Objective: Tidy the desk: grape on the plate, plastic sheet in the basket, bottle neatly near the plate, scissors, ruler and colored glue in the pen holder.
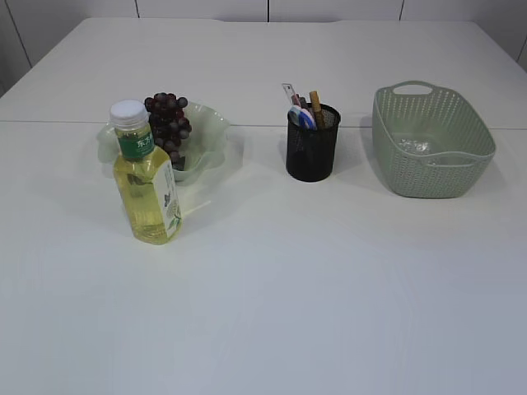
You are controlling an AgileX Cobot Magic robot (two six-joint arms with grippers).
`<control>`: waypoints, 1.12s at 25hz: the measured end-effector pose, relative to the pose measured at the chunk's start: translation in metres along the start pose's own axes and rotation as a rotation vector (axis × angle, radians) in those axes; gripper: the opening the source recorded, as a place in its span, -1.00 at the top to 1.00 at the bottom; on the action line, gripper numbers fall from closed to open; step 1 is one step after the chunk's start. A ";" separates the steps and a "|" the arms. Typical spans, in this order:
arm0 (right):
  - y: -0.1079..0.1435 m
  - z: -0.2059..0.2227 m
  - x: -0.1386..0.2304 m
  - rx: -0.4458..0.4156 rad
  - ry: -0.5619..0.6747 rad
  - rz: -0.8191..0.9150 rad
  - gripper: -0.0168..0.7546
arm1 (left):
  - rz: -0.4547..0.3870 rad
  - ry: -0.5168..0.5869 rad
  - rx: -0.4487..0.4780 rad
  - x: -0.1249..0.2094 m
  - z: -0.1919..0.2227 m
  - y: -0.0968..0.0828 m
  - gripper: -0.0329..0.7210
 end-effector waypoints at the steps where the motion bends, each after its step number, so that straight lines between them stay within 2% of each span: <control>1: 0.000 0.000 0.000 -0.001 0.000 0.000 -0.16 | 0.003 0.000 0.001 0.000 0.000 0.000 -0.08; 17: 0.003 0.000 0.001 -0.010 0.004 0.011 -0.16 | 0.005 -0.004 0.005 -0.001 0.000 -0.001 -0.07; 24: -0.005 -0.001 0.001 0.095 -0.010 0.085 -0.16 | 0.022 -0.006 0.035 -0.001 0.000 -0.004 -0.07; 28: -0.007 -0.001 0.001 0.110 -0.012 0.094 -0.16 | 0.032 -0.007 0.051 -0.001 0.000 -0.005 -0.07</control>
Point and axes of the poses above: a point on each arm's last joint axis where the gripper is mounted, z pointing out along that axis toward the gripper, y along the wrist's bending axis when the last joint is at zero, x = y × z, the point moved 10 cm from there along z, pointing out along that axis toward the gripper, and after that the axes turned 10 degrees about z, right-handed, at the moved point
